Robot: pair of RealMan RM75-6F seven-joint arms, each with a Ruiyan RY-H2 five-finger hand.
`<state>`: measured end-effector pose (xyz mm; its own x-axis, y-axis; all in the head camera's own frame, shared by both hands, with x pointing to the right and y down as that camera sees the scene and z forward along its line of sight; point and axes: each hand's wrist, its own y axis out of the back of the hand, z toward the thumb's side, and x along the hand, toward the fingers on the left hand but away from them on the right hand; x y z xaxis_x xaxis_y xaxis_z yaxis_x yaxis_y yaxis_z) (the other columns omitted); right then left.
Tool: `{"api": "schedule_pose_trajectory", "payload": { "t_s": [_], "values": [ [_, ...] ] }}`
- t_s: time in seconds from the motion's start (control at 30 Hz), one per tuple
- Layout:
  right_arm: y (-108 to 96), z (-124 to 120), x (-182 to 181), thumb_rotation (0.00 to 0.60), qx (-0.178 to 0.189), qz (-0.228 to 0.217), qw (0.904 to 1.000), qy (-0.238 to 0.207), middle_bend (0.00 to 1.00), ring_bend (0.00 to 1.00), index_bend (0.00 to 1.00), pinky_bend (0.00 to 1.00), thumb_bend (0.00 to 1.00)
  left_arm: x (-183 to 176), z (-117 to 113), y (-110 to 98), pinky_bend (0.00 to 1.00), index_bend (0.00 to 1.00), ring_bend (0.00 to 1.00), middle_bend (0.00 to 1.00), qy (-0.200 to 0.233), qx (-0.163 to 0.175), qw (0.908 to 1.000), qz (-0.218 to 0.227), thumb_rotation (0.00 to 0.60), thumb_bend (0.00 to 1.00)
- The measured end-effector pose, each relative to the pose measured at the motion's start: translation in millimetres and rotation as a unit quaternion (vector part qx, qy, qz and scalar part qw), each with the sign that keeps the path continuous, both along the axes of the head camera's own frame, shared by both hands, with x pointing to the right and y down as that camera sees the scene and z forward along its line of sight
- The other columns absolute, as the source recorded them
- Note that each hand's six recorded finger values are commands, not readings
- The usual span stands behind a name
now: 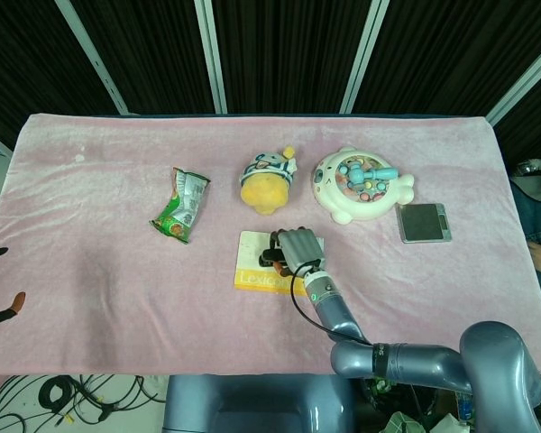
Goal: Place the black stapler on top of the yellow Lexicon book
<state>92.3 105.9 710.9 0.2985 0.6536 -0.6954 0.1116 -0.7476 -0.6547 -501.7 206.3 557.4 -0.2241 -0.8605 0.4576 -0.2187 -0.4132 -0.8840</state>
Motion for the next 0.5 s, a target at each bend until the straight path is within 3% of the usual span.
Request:
{"api": "schedule_pose_trajectory", "payload": {
  "t_s": [0.27, 0.5],
  "values": [
    [3.4, -0.1, -0.6, 0.6, -0.005, 0.004, 1.0, 0.005, 0.26, 0.36, 0.39, 0.33, 0.29, -0.1, 0.1, 0.1, 0.01, 0.17, 0.0, 0.03, -0.001, -0.001, 1.0, 0.0, 0.6, 0.31],
    [3.5, -4.6, -1.3, 0.6, -0.007, 0.006, 1.0, 0.003, 0.14, 0.23, 0.29, 0.26, 0.26, -0.8, 0.1, 0.5, 0.01, 0.17, 0.0, 0.03, -0.002, -0.001, 1.0, -0.002, 0.6, 0.31]
  ]
}}
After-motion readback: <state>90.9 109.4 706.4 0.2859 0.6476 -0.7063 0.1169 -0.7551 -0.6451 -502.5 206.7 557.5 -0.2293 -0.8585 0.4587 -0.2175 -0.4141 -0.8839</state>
